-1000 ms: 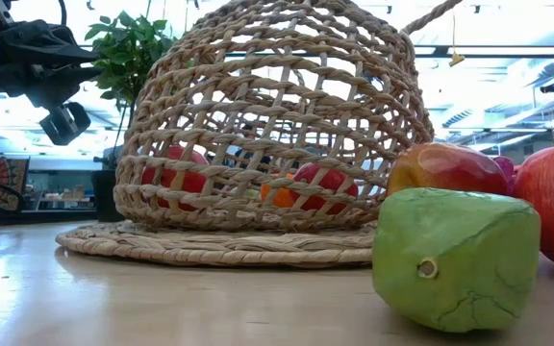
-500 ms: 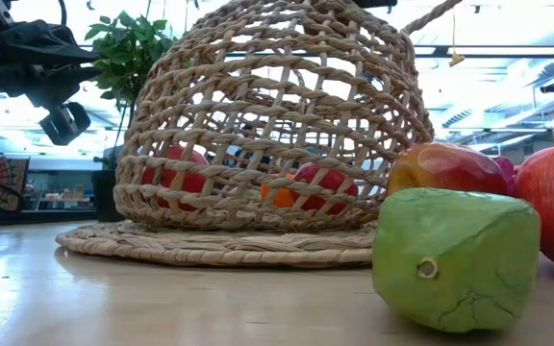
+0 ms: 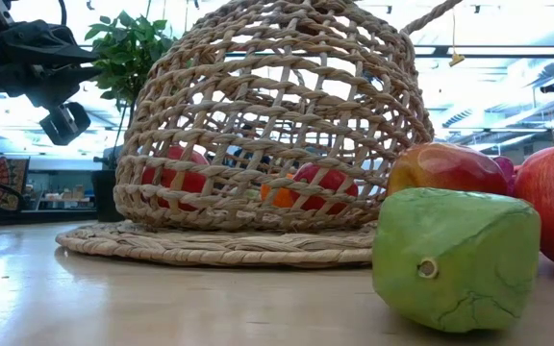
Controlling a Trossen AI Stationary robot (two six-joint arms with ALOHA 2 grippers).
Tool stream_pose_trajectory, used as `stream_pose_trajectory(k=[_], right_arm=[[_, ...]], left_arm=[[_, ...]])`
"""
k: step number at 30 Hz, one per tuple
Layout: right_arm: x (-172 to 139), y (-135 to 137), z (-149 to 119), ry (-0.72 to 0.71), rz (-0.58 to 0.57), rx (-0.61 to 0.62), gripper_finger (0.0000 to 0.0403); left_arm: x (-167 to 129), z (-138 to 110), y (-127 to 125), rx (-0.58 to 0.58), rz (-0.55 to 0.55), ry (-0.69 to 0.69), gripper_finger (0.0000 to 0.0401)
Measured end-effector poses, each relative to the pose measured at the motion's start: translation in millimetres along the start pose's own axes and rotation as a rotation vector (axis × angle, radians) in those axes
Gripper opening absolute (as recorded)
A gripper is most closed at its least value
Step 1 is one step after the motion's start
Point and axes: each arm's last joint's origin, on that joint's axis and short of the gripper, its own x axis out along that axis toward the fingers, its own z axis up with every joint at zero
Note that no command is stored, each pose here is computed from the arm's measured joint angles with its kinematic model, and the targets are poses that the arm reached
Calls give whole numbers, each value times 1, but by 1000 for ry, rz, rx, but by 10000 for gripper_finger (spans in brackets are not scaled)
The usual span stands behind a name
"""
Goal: Build produce basket
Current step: Put the red apple into the brown basket
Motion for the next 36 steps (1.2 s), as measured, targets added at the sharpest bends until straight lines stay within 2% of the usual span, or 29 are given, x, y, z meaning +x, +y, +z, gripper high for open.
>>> stream_pose_trajectory(k=[7,13,18,25,36], right_arm=[[23,5,-7,-8,-3,18,344],[40,13,-19,40,26,219,344],[37,11,-20,51,20,293,344],[32,4,-26,96,1,496,344],[28,-1,-24,81,-28,538,344]], left_arm=[[0,0,0,-1,-3,-3,63],[0,0,0,0,0,0,59],[0,0,0,0,1,1,58],[0,0,0,0,0,0,63],[0,0,0,0,0,1,59]])
